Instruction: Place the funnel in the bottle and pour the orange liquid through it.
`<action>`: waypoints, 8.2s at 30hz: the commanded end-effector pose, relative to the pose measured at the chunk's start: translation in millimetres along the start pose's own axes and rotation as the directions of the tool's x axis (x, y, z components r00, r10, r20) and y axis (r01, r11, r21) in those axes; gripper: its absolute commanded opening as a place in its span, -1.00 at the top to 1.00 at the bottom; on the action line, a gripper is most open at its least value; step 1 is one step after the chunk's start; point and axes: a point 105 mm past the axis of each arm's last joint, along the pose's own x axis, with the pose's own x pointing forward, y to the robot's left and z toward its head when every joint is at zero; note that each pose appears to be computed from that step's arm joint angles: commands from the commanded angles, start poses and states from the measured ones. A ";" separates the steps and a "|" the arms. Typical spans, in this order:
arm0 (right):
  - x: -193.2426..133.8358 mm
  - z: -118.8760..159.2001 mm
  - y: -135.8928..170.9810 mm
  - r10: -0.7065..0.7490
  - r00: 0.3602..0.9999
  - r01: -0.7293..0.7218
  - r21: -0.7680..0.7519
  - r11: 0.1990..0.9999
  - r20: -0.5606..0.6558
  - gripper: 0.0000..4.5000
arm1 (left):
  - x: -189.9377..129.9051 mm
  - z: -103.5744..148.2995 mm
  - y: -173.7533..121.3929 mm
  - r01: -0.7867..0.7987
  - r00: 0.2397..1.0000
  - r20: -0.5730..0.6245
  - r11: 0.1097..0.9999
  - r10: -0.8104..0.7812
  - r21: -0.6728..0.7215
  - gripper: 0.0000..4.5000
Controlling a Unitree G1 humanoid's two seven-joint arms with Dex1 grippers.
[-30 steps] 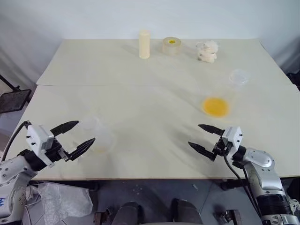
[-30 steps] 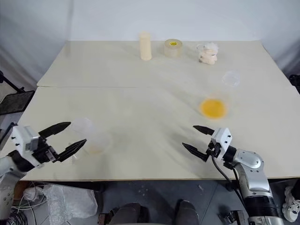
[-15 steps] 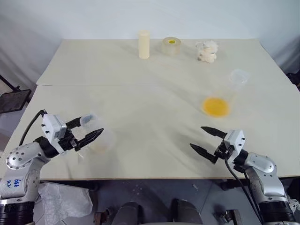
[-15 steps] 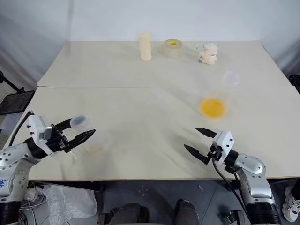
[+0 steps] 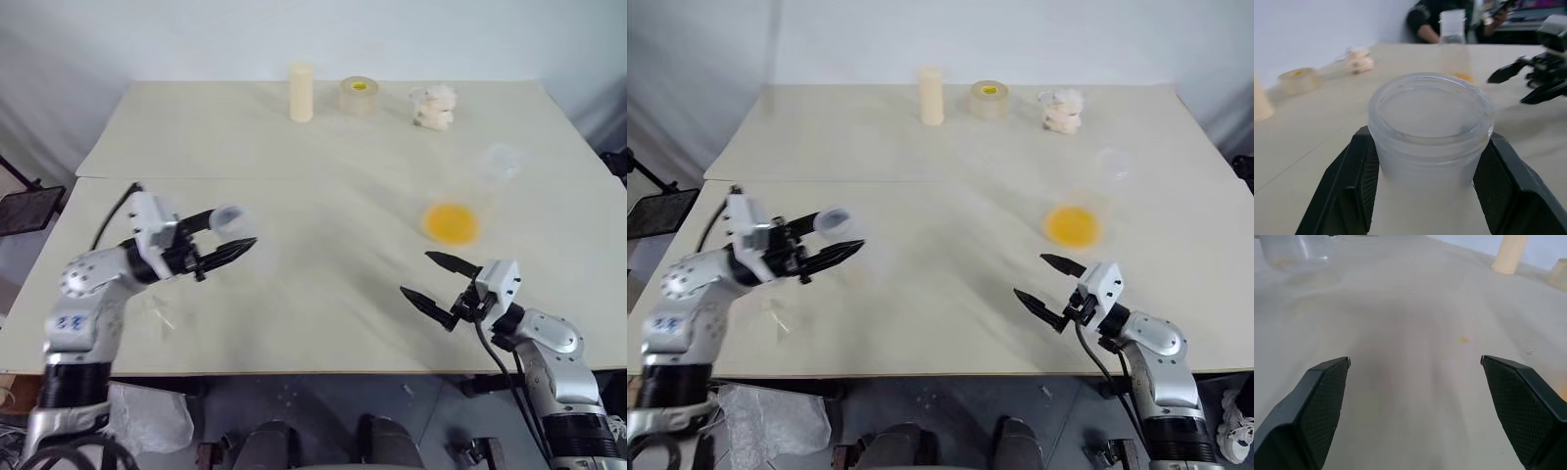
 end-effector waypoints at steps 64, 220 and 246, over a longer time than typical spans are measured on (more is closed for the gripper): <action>5.4 13.0 5.7 0.086 0.995 -0.087 0.021 0.996 0.042 -1.00 | -143.8 23.9 -14.6 -0.514 0.830 -0.200 0.854 0.520 0.086 -0.99; 20.6 69.0 28.8 0.174 0.961 -0.163 -0.069 0.984 0.214 -1.00 | 126.3 56.3 18.5 -0.146 0.907 -0.373 0.681 -0.198 -0.717 0.40; -15.6 69.5 -4.8 -0.128 0.982 0.141 -0.081 0.987 0.139 -1.00 | 44.3 64.7 56.9 -0.221 0.960 -0.238 0.916 0.145 -0.335 -0.99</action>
